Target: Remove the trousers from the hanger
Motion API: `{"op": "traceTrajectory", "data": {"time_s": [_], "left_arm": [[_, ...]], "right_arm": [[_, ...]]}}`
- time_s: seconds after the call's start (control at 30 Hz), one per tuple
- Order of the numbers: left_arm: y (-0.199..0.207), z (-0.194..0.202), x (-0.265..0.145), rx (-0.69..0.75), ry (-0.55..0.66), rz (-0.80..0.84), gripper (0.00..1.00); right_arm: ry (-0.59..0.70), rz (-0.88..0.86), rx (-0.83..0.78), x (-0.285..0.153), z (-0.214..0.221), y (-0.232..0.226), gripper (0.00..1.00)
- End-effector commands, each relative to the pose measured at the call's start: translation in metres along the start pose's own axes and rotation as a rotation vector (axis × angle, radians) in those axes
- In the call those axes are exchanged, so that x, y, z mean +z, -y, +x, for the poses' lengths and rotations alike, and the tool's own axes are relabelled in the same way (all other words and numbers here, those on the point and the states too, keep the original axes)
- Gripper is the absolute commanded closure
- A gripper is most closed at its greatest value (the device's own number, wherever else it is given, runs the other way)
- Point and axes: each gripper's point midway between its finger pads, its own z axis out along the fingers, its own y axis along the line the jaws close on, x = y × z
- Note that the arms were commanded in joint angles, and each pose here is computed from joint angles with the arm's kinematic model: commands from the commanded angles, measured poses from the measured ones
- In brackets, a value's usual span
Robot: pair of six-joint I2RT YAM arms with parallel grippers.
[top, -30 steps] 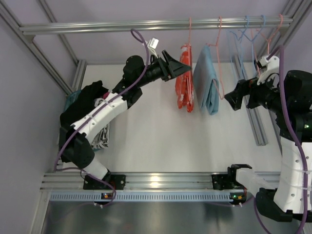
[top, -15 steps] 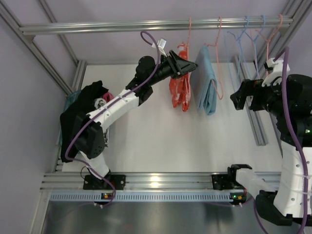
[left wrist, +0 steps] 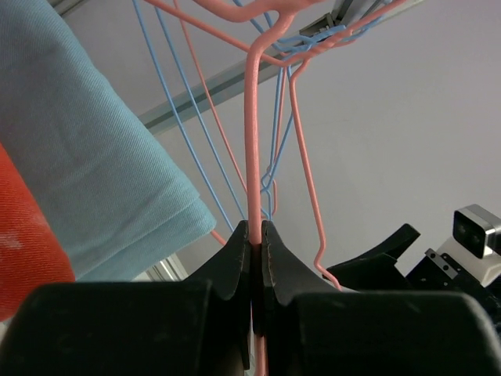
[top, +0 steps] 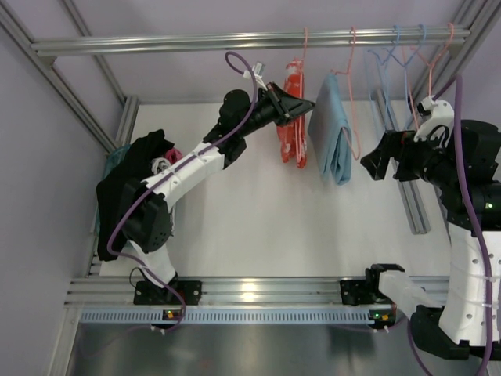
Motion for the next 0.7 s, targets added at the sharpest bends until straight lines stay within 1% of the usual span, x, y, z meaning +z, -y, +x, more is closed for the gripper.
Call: {"op": "traceTrajectory", "data": {"time_s": [0.0, 0.07, 0.17, 0.3, 0.43, 0.6, 0.67], "left_arm": [[0.122, -0.034, -0.021, 0.202, 0.111, 0.329, 1.0], [0.142, -0.037, -0.027, 0.243, 0.119, 0.368, 1.0], [0.161, -0.039, -0.035, 0.305, 0.128, 0.406, 1.0], [0.184, -0.044, -0.047, 0.364, 0.155, 0.444, 1.0], [0.197, -0.049, -0.053, 0.405, 0.181, 0.464, 1.0], [0.203, -0.048, -0.062, 0.419, 0.189, 0.47, 1.0], [0.205, -0.048, -0.068, 0.427, 0.199, 0.468, 1.0]], "right_arm": [[-0.012, -0.044, 0.042, 0.003, 0.0, -0.007, 0.01], [-0.037, -0.045, 0.066, 0.005, 0.003, -0.007, 0.01], [-0.081, -0.066, 0.11, 0.01, 0.01, -0.01, 0.0], [-0.086, -0.113, 0.103, 0.01, 0.008, -0.018, 0.01], [-0.026, -0.124, 0.052, 0.006, -0.008, -0.02, 0.01], [0.125, -0.144, -0.023, -0.006, -0.044, -0.028, 0.01], [0.12, -0.169, -0.02, -0.006, -0.048, -0.033, 0.01]]}}
